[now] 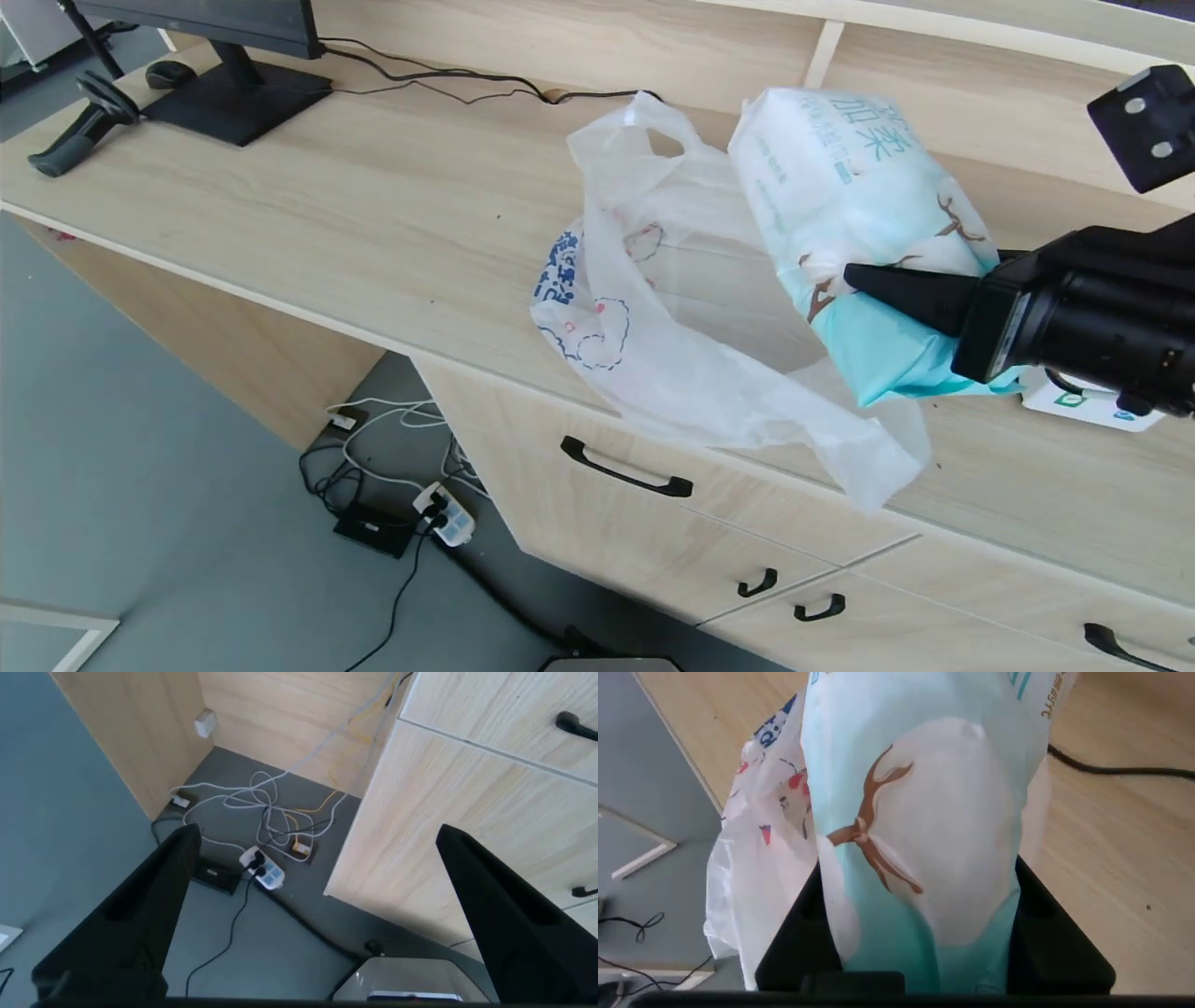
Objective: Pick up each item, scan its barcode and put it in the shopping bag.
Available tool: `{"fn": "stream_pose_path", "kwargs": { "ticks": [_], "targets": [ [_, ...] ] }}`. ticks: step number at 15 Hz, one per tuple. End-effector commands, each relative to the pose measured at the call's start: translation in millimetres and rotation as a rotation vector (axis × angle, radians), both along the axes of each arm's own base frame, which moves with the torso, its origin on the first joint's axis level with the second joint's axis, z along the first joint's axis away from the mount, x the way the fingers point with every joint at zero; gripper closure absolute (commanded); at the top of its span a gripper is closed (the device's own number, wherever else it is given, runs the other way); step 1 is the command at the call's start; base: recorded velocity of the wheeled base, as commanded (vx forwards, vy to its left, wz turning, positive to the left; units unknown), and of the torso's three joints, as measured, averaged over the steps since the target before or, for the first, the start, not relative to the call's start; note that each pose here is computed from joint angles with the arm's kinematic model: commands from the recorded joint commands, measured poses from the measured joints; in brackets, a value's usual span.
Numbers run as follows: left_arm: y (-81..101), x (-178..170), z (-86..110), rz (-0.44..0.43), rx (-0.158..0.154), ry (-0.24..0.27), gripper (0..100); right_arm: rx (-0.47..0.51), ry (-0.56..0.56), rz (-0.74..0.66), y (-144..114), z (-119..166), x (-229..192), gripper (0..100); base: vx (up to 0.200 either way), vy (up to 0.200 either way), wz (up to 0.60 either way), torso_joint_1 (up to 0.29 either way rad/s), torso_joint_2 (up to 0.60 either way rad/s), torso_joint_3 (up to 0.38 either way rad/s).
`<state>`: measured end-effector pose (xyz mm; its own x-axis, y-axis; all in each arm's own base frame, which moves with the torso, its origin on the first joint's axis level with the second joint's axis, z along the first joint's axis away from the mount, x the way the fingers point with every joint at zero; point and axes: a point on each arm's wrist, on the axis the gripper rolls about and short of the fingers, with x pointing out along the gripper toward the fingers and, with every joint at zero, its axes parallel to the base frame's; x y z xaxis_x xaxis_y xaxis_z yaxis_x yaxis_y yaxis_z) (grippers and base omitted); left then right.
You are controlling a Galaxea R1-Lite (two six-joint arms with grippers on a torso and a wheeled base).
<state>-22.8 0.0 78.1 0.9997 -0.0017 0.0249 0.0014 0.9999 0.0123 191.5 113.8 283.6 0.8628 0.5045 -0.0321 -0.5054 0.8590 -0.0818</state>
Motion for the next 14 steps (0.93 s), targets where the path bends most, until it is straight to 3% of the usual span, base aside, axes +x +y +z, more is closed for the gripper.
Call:
{"fn": "stream_pose_path", "kwargs": {
  "ticks": [1,4,8,10,14],
  "targets": [
    [0.0,0.1,0.1,0.0,0.0,0.0,0,0.003,-0.016,-0.003,10.2,7.5,17.3,100,0.0,0.0,0.0,0.0,0.0,0.0],
    [0.0,0.1,0.1,0.0,-0.002,0.0,0,0.058,-0.119,0.026,29.7,35.3,35.6,100,0.0,0.0,0.0,0.0,0.0,0.0],
    [0.0,0.1,0.4,0.0,0.001,-0.003,0,0.028,-0.044,0.051,44.7,-0.1,45.4,100,0.0,0.0,0.0,0.0,0.0,0.0],
    [0.0,0.1,0.7,0.0,0.0,-0.006,0,0.087,-0.085,0.047,51.8,-12.7,57.7,100,0.0,0.0,0.0,0.0,0.0,0.0],
    [0.0,0.1,0.7,0.0,0.005,-0.006,0,0.099,-0.105,0.029,44.7,-18.6,66.4,100,0.0,0.0,0.0,0.0,0.0,0.0]
  ]
}}
